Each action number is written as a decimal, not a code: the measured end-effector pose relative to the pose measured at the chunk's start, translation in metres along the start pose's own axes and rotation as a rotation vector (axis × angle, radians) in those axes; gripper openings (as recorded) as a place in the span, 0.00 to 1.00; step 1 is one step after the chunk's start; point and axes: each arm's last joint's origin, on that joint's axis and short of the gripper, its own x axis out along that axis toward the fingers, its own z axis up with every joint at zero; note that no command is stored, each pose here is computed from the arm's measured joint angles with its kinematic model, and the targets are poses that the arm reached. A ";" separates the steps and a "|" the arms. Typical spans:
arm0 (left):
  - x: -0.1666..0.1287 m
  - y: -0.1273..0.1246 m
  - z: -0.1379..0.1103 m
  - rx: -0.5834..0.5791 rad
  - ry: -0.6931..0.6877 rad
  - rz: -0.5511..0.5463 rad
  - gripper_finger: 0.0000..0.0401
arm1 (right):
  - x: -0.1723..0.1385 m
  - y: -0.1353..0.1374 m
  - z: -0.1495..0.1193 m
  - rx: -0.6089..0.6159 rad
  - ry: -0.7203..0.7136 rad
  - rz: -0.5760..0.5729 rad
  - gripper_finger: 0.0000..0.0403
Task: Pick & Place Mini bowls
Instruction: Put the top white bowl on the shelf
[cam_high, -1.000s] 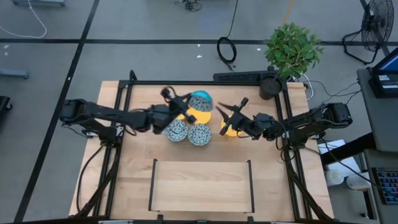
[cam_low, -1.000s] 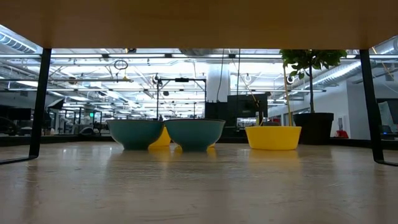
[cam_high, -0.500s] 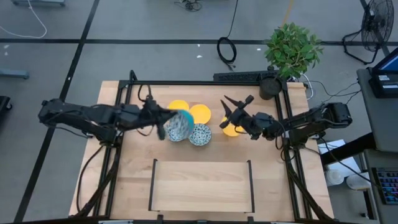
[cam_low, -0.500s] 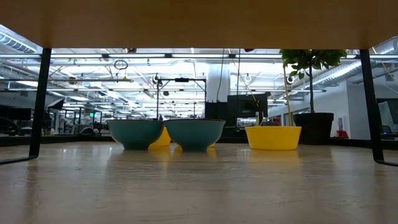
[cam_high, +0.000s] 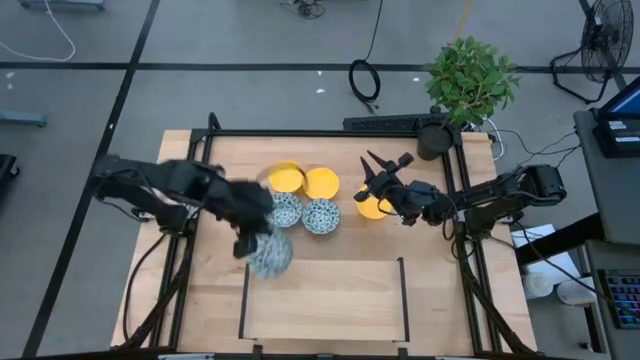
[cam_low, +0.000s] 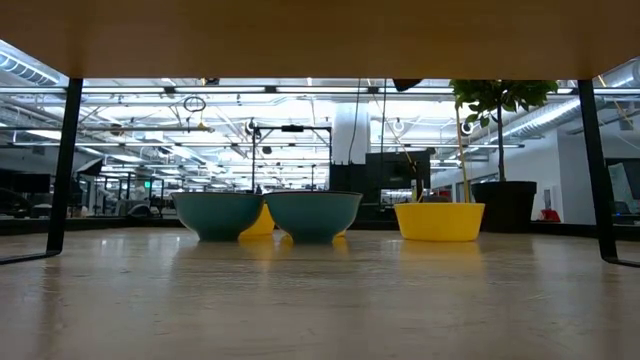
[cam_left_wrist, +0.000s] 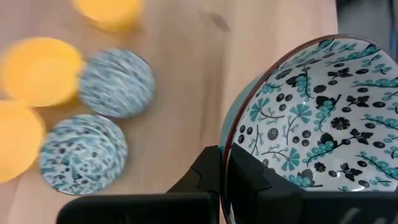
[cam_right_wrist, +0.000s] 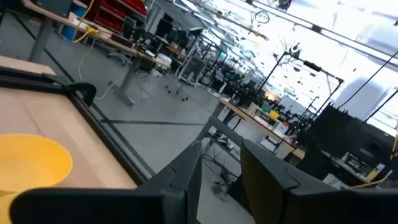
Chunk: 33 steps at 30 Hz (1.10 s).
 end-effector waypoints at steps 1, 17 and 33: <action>0.005 -0.006 0.002 0.035 0.032 -0.020 0.02 | 0.000 0.001 0.000 0.002 0.003 0.006 0.25; 0.078 -0.047 -0.008 -0.010 0.342 -0.022 0.02 | -0.003 0.003 0.000 -0.035 0.002 0.028 0.25; 0.101 -0.048 -0.009 -0.099 0.417 -0.004 0.04 | -0.003 0.003 0.000 -0.035 0.002 0.028 0.25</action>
